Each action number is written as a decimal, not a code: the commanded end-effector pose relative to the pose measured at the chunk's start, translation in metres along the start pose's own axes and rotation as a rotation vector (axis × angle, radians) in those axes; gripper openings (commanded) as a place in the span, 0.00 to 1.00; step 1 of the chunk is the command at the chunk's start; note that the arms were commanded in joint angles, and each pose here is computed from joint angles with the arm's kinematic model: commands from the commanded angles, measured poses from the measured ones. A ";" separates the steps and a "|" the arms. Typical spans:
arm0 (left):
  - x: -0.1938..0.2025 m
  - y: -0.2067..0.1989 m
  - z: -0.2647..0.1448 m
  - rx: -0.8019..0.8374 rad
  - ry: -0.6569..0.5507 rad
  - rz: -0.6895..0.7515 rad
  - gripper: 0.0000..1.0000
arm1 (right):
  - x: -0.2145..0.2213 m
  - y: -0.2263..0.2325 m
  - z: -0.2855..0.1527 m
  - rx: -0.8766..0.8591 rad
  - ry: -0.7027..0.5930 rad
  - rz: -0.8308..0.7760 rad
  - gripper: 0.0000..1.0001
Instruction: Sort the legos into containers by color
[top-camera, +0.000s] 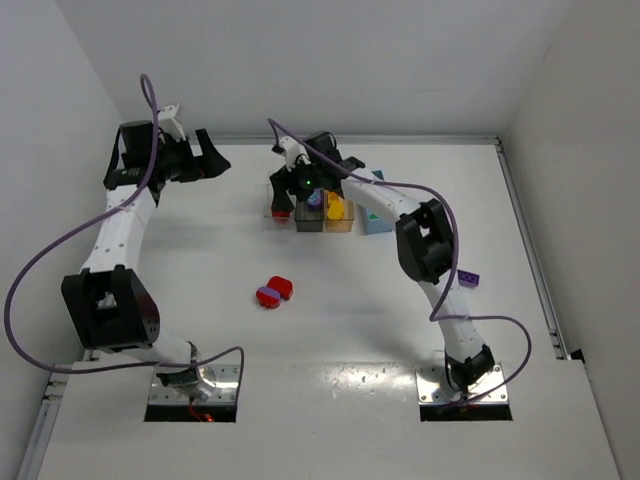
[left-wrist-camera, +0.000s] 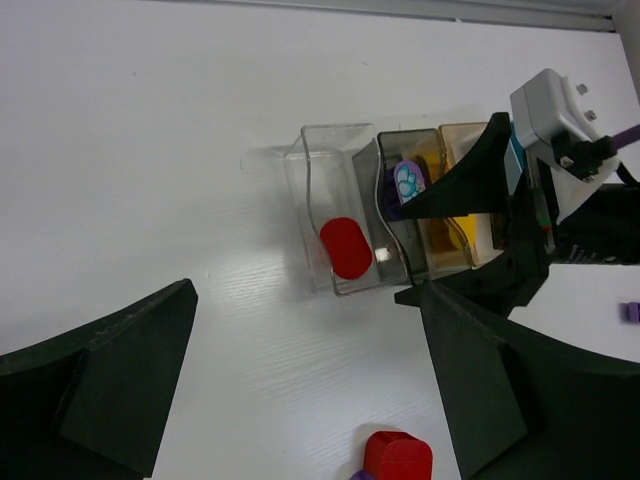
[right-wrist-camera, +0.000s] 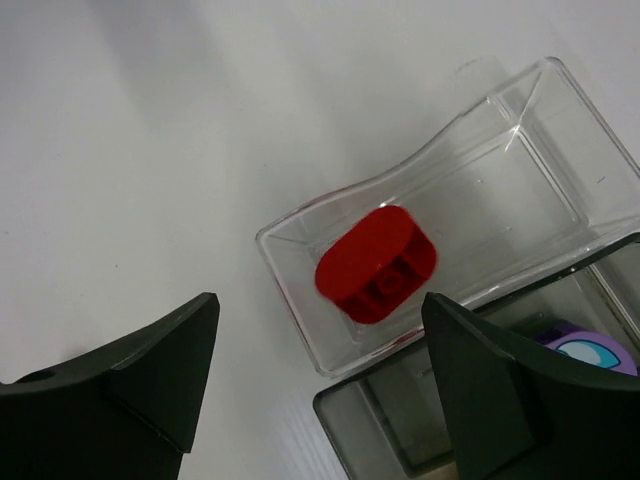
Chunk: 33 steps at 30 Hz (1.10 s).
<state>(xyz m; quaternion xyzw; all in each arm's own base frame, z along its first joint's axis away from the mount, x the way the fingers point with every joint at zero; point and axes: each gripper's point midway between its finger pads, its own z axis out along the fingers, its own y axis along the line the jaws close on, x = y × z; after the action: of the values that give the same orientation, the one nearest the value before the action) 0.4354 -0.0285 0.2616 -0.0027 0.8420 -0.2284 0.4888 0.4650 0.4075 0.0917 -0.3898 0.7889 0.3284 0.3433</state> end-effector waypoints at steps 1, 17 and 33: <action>-0.007 -0.014 0.009 0.038 -0.012 0.045 1.00 | -0.078 0.032 -0.042 0.034 -0.154 -0.134 0.83; 0.033 -0.093 0.075 0.162 0.059 0.204 1.00 | 0.172 -0.016 -0.325 0.414 0.535 -0.174 0.87; 0.039 -0.105 0.099 0.187 0.078 0.219 1.00 | 0.300 -0.038 -0.406 0.465 0.888 -0.191 0.87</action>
<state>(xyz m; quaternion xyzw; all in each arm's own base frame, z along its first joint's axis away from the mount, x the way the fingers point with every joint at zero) 0.4633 -0.1657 0.2077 0.1340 0.8493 -0.2521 0.4441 0.2228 -0.0306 0.0669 -0.4605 0.8824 -0.0530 0.0810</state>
